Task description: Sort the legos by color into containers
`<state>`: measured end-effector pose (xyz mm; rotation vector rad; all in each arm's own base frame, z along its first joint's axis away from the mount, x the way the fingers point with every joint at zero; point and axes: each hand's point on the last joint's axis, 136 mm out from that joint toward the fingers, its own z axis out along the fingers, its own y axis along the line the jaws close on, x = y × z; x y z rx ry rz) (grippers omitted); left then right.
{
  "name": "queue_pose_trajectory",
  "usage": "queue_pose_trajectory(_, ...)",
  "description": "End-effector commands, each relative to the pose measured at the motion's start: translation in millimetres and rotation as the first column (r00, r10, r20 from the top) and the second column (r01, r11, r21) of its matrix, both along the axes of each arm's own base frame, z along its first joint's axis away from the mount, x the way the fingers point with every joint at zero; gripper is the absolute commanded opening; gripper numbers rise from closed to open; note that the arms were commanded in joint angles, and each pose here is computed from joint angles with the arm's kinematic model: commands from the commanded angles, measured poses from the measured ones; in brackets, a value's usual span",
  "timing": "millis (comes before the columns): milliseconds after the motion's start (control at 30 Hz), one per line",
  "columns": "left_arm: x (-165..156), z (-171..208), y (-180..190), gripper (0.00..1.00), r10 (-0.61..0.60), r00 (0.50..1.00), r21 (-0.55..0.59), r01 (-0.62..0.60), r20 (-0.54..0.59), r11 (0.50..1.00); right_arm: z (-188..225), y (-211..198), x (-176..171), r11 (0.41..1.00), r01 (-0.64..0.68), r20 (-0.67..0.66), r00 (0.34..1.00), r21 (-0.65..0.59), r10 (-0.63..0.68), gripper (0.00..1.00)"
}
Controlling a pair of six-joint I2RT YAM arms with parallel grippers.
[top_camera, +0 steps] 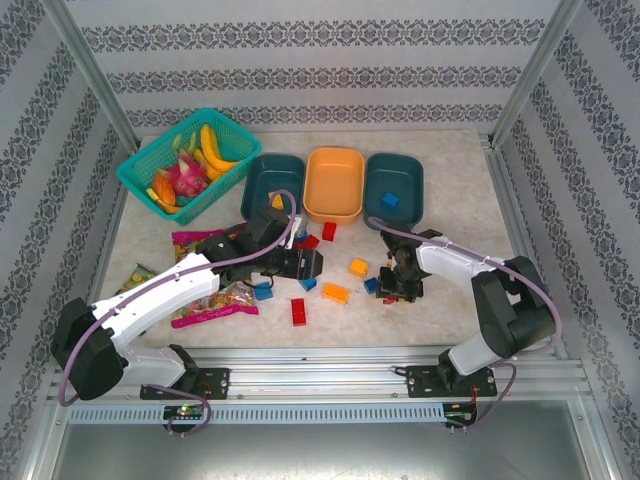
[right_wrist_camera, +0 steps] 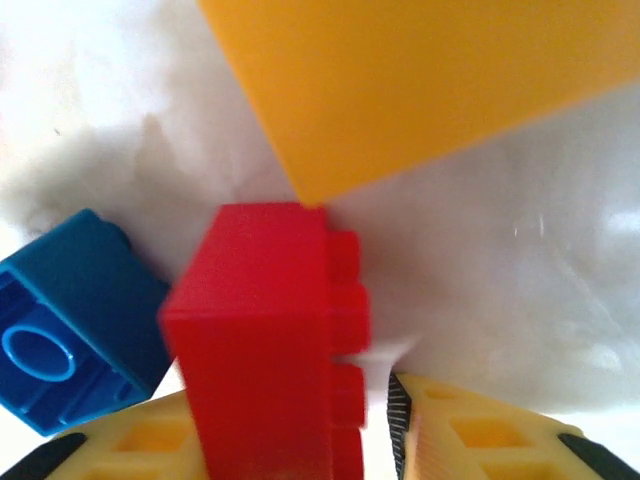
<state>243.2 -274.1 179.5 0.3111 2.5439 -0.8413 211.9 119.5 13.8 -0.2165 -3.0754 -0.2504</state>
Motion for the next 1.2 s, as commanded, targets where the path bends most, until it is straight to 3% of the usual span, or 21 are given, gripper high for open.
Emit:
queue_pose_trajectory(0,-10,10,-13,0.67,-0.048,0.999,-0.080,0.048,0.006,0.996,1,3,17,1.000,-0.016,0.038,0.999,-0.003,0.016,0.36)
queue_pose_trajectory(267,-11,13,-19,0.67,-0.060,0.998,-0.111,0.060,-0.005,0.992,13,-4,14,0.999,-0.013,0.067,0.998,-0.036,0.015,0.18)
queue_pose_trajectory(500,14,54,-18,0.71,0.043,0.997,-0.158,-0.033,0.061,0.987,96,21,31,0.997,-0.075,0.272,0.959,-0.024,0.079,0.16)
queue_pose_trajectory(633,46,80,-7,0.73,0.130,0.988,-0.195,-0.112,0.084,0.974,133,64,78,0.992,-0.120,0.363,0.927,0.050,0.094,0.16)
queue_pose_trajectory(800,91,89,20,0.74,0.256,0.964,-0.201,-0.237,0.075,0.951,138,108,157,0.988,-0.127,0.385,0.919,0.085,0.084,0.16)
queue_pose_trajectory(1000,130,87,54,0.74,0.378,0.924,-0.204,-0.359,0.060,0.911,100,119,252,0.997,-0.039,0.364,0.931,0.072,0.010,0.19)
queue_pose_trajectory(1167,139,79,63,0.73,0.403,0.914,-0.184,-0.388,0.047,0.903,60,126,291,0.997,-0.007,0.310,0.951,0.078,-0.017,0.21)
